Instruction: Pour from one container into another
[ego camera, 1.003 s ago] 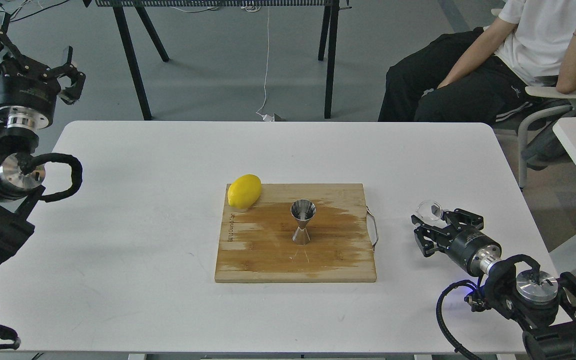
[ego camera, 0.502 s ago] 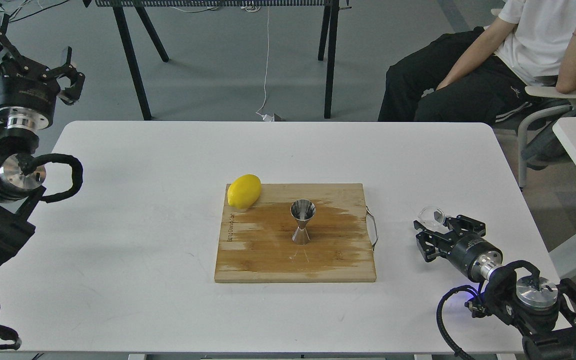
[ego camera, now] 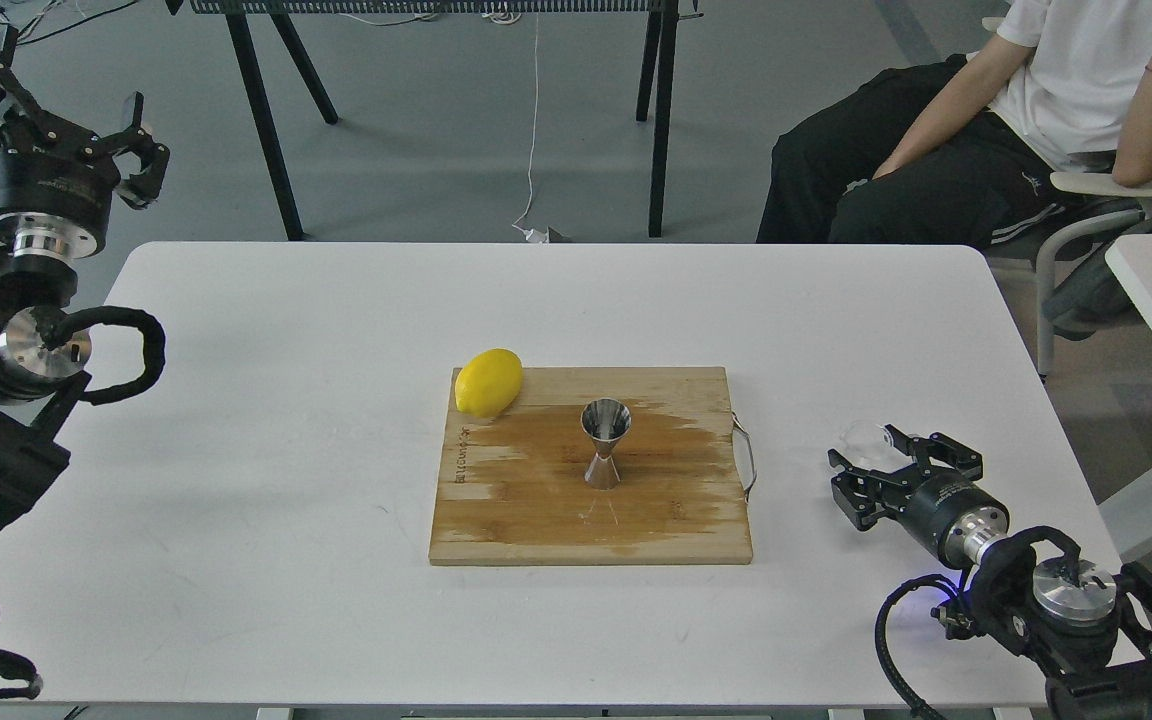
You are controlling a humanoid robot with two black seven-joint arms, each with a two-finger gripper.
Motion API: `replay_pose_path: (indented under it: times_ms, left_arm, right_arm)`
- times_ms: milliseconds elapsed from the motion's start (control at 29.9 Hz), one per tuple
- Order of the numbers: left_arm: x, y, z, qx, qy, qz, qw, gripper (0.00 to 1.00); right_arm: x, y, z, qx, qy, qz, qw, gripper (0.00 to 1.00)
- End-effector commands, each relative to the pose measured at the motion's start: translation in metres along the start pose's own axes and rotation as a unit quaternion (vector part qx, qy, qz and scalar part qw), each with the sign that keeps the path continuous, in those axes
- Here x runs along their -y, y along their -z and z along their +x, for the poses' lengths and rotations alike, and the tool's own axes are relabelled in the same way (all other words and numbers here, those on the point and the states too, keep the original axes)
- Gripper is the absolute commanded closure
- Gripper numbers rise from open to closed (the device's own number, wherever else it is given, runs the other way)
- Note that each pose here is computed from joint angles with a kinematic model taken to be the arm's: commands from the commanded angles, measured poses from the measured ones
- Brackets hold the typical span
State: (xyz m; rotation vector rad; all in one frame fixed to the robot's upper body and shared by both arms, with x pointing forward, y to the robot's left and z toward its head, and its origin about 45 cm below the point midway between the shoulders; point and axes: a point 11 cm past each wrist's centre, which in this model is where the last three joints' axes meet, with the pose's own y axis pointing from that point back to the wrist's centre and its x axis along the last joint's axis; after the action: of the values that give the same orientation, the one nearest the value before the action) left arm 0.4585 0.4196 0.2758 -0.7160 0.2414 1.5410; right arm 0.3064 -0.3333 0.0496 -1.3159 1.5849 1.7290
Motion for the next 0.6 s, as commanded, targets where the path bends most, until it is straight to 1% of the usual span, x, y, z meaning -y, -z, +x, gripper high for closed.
replay_pose_path:
  times_ms: [0,134,267,334,535,568]
  left_arm:
    - [0.000,-0.001,0.000,0.000,0.000,-0.001,1.000,0.00]
    - [0.000,-0.002,0.001,0.002,0.002,0.000,1.000,0.00]
    - [0.000,-0.002,0.001,0.002,0.001,0.000,1.000,0.00]
    - [0.000,-0.002,0.001,0.002,0.000,0.000,1.000,0.00]
    - [0.000,-0.001,0.000,0.001,0.001,0.000,1.000,0.00]
    - [0.000,-0.001,0.000,0.001,0.001,0.000,1.000,0.00]
  right_arm:
    - [-0.003,0.012,-0.009,0.003,0.020,0.015,1.000,0.05]
    - [-0.009,0.025,-0.032,-0.024,0.072,0.019,0.997,0.01]
    - [-0.016,0.033,-0.061,-0.075,0.150,0.015,0.986,0.01]
    - [-0.016,0.034,-0.070,-0.091,0.169,0.016,0.981,0.01]
    - [-0.007,0.045,-0.120,-0.151,0.222,0.025,0.963,0.00]
    - [-0.004,0.049,-0.135,-0.164,0.232,0.029,0.958,0.00]
